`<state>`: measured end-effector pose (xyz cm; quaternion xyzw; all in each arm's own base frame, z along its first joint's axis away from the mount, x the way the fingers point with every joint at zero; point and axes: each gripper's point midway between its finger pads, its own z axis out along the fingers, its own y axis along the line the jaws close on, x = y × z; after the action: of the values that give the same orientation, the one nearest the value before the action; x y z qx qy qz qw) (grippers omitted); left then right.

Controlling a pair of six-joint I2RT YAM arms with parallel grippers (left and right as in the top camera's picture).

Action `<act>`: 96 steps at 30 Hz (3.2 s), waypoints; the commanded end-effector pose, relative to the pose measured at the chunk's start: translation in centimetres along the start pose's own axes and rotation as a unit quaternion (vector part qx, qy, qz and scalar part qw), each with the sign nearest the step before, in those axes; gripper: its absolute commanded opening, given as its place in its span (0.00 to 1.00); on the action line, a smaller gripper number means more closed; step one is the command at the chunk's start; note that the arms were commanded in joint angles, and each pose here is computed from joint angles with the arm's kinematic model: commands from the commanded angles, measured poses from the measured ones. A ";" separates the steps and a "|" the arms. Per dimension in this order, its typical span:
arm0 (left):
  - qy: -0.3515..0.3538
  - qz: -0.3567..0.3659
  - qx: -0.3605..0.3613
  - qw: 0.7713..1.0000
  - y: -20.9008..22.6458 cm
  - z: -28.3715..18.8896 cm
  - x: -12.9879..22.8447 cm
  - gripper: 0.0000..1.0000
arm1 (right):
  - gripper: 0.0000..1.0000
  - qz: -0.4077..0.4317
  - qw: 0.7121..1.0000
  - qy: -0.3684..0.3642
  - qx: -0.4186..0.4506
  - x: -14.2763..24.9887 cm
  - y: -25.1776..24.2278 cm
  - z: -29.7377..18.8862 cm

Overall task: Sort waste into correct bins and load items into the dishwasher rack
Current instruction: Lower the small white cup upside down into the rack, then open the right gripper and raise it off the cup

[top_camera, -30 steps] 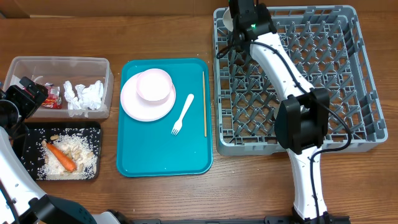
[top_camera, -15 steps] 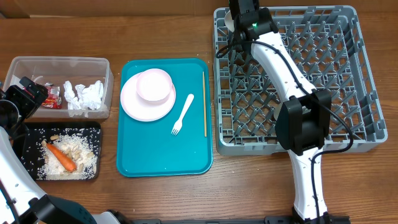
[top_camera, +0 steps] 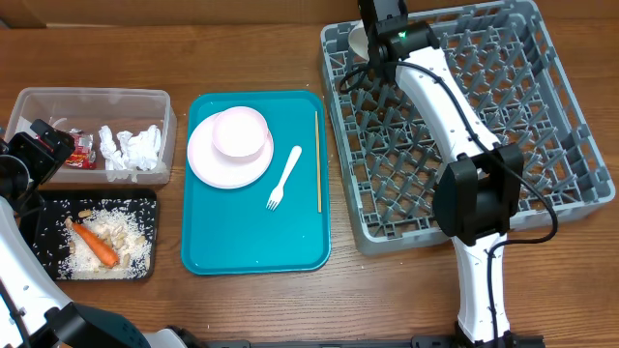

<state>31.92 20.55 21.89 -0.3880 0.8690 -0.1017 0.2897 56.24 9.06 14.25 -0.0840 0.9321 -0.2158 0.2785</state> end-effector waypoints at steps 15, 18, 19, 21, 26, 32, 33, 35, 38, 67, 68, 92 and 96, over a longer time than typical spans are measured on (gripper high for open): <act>-0.011 0.001 -0.001 1.000 -0.2 -0.5 -0.7 1.00 | 0.59 -0.037 0.996 0.074 -0.031 4.0 1.0 0.4; -0.011 0.001 -0.001 1.000 -0.2 -0.5 -0.7 1.00 | 0.65 -0.039 0.995 0.080 -0.033 4.3 0.8 0.0; -0.011 0.002 -0.001 1.000 -0.2 -0.5 -0.7 1.00 | 0.72 -0.038 0.995 0.080 -0.035 4.2 0.9 -0.1; -0.011 0.001 -0.001 1.000 -0.2 -0.5 -0.7 1.00 | 0.76 -0.033 0.995 0.073 -0.051 3.8 1.0 -0.9; -0.011 0.001 -0.001 1.000 -0.2 -0.5 -0.7 1.00 | 1.00 -0.017 0.994 0.047 -0.101 2.6 0.9 -4.1; -0.011 0.001 -0.001 1.000 -0.2 -0.5 -0.7 1.00 | 1.00 0.002 0.986 0.006 -0.169 1.2 0.2 -9.8; -0.011 0.001 -0.001 1.000 -0.2 -0.5 -0.7 1.00 | 1.00 0.006 0.983 -0.003 -0.184 0.9 0.2 -10.8; -0.011 0.001 -0.001 1.000 -0.2 -0.5 -0.7 1.00 | 1.00 0.012 0.976 -0.019 -0.217 0.4 0.5 -12.3; -0.011 0.001 -0.001 1.000 -0.2 -0.5 -0.7 1.00 | 0.54 0.014 0.963 -0.029 -0.266 0.0 1.7 -13.5; -0.011 0.001 -0.001 1.000 -0.2 -0.5 -0.7 1.00 | 0.05 0.079 0.945 -0.031 -0.315 0.9 7.3 -7.4; -0.011 0.001 -0.001 1.000 -0.2 -0.5 -0.7 1.00 | 0.06 0.080 0.945 -0.034 -0.315 1.0 7.5 -7.0; -0.011 0.001 -0.001 1.000 -0.2 -0.5 -0.7 1.00 | 0.04 0.082 0.953 0.015 -0.290 4.2 7.1 -6.2; -0.011 0.001 -0.001 1.000 -0.2 -0.5 -0.7 1.00 | 0.04 0.098 0.948 -0.047 -0.300 0.8 5.3 -9.6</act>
<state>31.92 20.55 21.89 -0.3880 0.8690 -0.1017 0.2897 48.65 16.40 11.53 -0.0855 0.9678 0.0836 0.2214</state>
